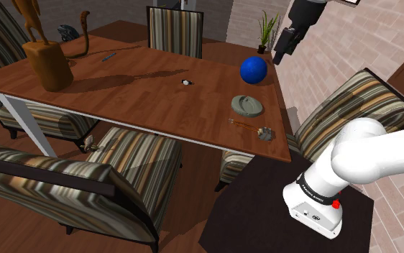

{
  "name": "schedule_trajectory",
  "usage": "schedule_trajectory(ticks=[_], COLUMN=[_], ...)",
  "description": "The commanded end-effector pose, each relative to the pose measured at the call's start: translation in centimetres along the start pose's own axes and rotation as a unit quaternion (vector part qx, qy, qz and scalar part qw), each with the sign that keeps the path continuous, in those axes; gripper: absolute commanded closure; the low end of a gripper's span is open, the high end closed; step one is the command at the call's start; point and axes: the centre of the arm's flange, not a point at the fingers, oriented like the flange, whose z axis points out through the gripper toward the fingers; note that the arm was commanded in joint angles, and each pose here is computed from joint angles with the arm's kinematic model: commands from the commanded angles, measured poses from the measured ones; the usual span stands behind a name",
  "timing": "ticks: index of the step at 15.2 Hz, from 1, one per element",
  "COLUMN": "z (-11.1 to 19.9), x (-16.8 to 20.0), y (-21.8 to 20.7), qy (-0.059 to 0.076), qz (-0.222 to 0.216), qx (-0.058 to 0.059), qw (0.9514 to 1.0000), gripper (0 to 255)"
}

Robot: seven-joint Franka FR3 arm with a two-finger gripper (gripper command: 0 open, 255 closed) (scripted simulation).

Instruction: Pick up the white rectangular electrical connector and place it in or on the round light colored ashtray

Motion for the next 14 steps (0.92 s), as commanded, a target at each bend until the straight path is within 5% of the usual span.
schedule_trajectory(ticks=[1, 14], z=[0.0, 16.4], x=[0.0, -0.1], y=[0.0, 6.2], qy=[0.0, 0.002], qz=[0.0, -0.087], qx=[0.0, 0.036], qw=[1.0, 0.9955], gripper=[0, 0])
